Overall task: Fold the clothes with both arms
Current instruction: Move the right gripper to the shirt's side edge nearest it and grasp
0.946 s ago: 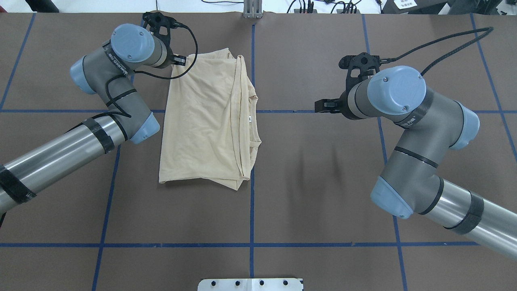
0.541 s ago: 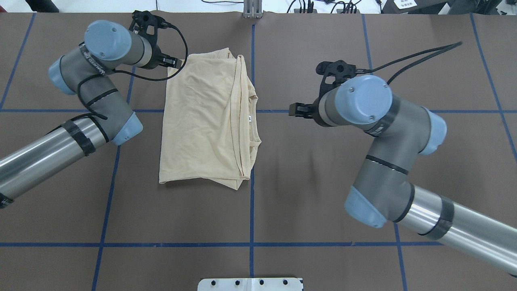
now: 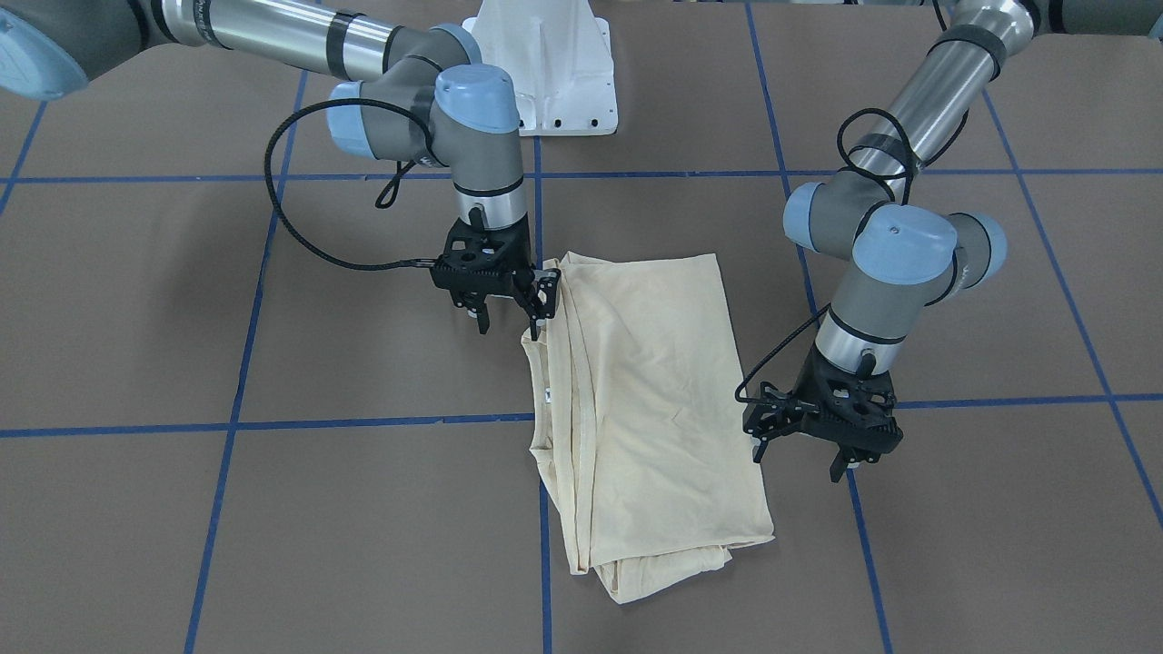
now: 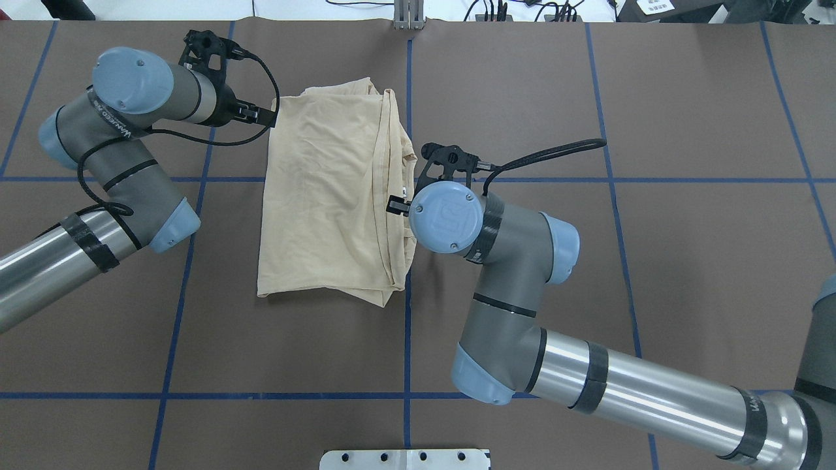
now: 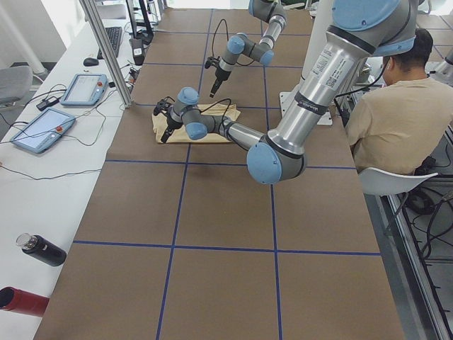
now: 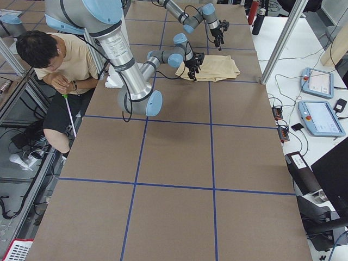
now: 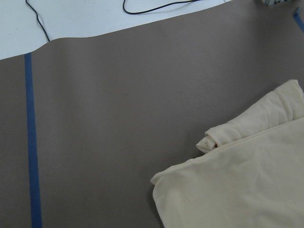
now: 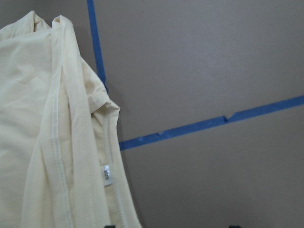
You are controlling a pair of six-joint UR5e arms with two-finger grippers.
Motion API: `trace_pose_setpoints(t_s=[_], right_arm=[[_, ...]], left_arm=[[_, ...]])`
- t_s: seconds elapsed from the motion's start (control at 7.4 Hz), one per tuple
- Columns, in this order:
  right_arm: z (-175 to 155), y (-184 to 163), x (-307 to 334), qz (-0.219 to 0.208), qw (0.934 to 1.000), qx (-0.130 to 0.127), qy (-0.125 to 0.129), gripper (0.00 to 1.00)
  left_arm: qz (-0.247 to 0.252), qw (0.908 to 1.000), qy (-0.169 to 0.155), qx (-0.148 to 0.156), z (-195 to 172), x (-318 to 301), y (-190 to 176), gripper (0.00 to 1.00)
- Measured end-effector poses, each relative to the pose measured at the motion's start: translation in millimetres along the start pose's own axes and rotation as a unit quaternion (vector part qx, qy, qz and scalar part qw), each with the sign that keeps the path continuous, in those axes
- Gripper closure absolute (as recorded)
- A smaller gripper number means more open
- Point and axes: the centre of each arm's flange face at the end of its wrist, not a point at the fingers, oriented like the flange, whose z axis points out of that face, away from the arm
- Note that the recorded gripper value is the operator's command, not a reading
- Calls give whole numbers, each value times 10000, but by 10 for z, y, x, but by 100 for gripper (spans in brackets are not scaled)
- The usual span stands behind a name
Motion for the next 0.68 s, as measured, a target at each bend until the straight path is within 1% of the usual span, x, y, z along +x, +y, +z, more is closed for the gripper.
trace_pose_setpoints(t_s=[0.14, 0.41, 0.54, 0.68], right_arm=[[79, 121, -56, 10, 10000, 21, 55, 56], [148, 254, -78, -48, 9999, 7, 109, 58], [157, 292, -80, -73, 9999, -4, 118, 64], [158, 307, -84, -84, 9999, -7, 118, 82]], left_arm=[[-13, 10000, 0, 3, -5, -3, 4, 0], [-23, 10000, -6, 8, -7, -8, 7, 0], [-25, 10000, -10, 6, -6, -16, 14, 0], [-27, 10000, -15, 2, -3, -27, 25, 0]])
